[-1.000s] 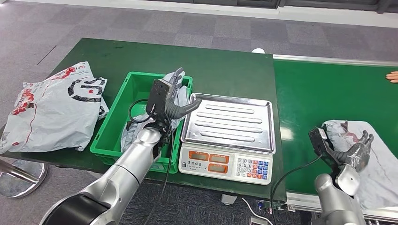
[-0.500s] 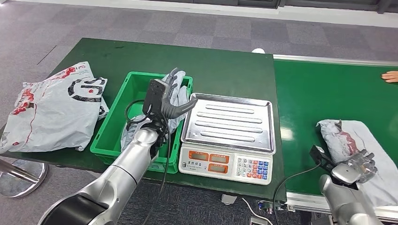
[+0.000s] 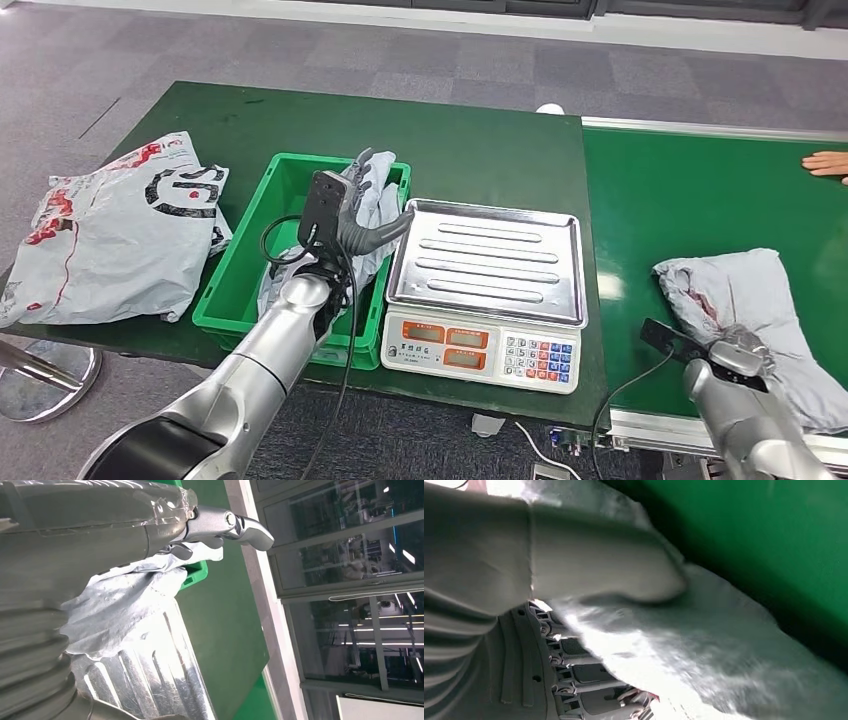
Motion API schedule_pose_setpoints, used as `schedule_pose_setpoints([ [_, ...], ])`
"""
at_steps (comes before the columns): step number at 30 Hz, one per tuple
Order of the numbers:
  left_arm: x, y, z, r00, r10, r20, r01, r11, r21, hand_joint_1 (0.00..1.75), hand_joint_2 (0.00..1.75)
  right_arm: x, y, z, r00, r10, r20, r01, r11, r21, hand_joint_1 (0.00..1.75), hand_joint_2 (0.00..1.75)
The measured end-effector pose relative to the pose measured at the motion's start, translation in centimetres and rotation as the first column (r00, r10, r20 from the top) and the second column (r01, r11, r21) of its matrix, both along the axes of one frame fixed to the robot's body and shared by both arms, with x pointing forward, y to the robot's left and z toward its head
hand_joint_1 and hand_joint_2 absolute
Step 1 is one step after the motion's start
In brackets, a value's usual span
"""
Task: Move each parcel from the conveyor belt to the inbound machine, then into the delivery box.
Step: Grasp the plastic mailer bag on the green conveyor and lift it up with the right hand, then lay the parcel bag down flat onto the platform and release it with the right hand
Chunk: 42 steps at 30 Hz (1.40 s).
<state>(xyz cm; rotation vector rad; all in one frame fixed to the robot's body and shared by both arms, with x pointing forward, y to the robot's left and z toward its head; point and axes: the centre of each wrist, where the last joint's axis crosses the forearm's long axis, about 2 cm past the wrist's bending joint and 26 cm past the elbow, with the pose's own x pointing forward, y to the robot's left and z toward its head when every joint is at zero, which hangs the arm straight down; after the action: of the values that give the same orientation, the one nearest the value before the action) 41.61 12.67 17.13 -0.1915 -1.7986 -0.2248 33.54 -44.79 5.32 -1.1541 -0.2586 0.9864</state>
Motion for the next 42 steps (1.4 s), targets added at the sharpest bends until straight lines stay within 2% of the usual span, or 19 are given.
schedule_pose_setpoints([
  [8,-0.1,0.1,-0.3,1.000,0.011,-0.003,-0.011,1.000,0.013,0.00,1.75,0.6,1.4,0.0,0.999,-0.002,0.033,0.002,1.000,0.000,1.75,1.75],
  [11,-0.2,0.2,-0.3,1.000,0.017,-0.001,-0.017,1.000,0.013,0.00,1.75,1.0,2.4,0.2,0.987,0.029,0.155,-0.029,1.000,-0.006,1.75,1.75],
  [13,-0.3,0.3,-0.4,1.000,0.025,0.007,-0.025,0.999,0.021,0.00,1.75,1.6,3.5,0.7,0.959,0.073,0.273,-0.071,0.997,-0.015,1.75,1.75],
  [18,-0.5,0.6,-0.5,0.999,0.039,0.030,-0.040,0.998,0.047,0.00,1.75,3.3,5.6,3.4,0.839,0.179,0.514,-0.174,0.983,-0.058,1.75,1.75],
  [22,-0.4,0.8,-0.4,0.998,0.046,0.039,-0.047,0.998,0.047,0.00,1.75,3.9,6.2,5.1,0.776,0.205,0.597,-0.199,0.977,-0.076,1.75,1.75],
  [24,-0.4,0.8,-0.3,0.998,0.046,0.044,-0.048,0.998,0.052,0.00,1.75,3.7,6.3,5.5,0.727,0.216,0.651,-0.217,0.973,-0.081,1.75,1.75],
  [27,-0.4,0.9,-0.3,0.998,0.045,0.050,-0.048,0.997,0.063,0.00,1.75,3.3,6.3,6.3,0.617,0.219,0.756,-0.231,0.969,-0.092,1.75,1.75],
  [31,-0.3,0.9,-0.2,0.997,0.052,0.060,-0.057,0.995,0.083,0.00,1.75,2.7,6.0,8.3,0.438,0.209,0.874,-0.238,0.965,-0.112,1.75,1.75],
  [33,-0.3,0.9,-0.1,0.996,0.056,0.063,-0.061,0.994,0.086,0.00,1.75,2.5,6.2,9.5,0.367,0.221,0.904,-0.253,0.958,-0.131,1.75,1.75],
  [36,-0.2,0.7,0.1,0.996,0.057,0.069,-0.062,0.994,0.085,0.00,1.75,2.6,6.9,11.2,0.292,0.256,0.922,-0.301,0.939,-0.165,1.75,1.75],
  [42,0.2,0.6,0.8,0.994,0.060,0.089,-0.068,0.994,0.086,0.00,1.75,3.8,10.6,13.3,0.221,0.308,0.925,-0.444,0.877,-0.186,1.75,1.75],
])
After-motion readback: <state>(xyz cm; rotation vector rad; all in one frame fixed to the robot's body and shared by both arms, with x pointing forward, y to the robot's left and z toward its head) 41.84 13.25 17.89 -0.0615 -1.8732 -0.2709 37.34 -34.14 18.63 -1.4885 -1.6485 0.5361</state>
